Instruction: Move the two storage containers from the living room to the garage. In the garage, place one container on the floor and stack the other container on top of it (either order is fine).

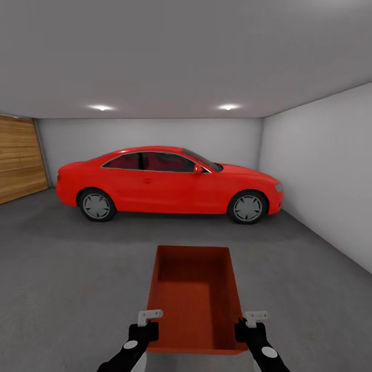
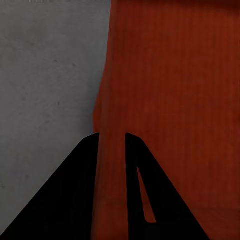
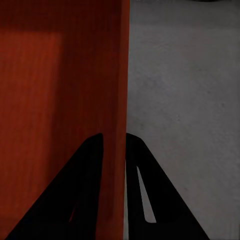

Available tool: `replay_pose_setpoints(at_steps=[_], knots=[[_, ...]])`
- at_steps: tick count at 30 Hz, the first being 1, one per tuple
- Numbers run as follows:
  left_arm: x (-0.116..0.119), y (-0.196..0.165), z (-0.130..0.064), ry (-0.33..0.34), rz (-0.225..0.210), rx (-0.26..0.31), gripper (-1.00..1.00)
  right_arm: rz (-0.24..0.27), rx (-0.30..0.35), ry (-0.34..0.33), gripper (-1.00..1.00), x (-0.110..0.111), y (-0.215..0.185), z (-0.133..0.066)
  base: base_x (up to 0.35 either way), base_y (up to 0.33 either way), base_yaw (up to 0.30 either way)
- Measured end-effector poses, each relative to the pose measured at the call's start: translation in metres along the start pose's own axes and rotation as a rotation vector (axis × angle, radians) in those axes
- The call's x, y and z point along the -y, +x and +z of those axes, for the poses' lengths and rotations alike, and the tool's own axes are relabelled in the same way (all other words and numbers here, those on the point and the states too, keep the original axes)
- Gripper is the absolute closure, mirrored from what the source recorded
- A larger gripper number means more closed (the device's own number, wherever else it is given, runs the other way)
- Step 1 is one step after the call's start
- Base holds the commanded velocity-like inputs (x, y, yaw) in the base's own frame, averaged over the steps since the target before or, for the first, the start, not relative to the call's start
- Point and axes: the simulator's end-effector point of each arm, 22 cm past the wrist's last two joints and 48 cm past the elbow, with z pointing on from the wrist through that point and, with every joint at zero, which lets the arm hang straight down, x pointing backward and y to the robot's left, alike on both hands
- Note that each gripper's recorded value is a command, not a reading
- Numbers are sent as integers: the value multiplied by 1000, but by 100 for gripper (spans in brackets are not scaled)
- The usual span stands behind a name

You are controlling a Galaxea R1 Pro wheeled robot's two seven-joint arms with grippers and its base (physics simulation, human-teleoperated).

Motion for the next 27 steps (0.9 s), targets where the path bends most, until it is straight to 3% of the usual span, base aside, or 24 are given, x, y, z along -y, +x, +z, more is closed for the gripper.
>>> replay_pose_setpoints(at_steps=[27], knots=[[-1, 19, 6, -2, 1, -39, 100, 2, -38, -1, 100, -1, 19, 5, 330, 0, 0]])
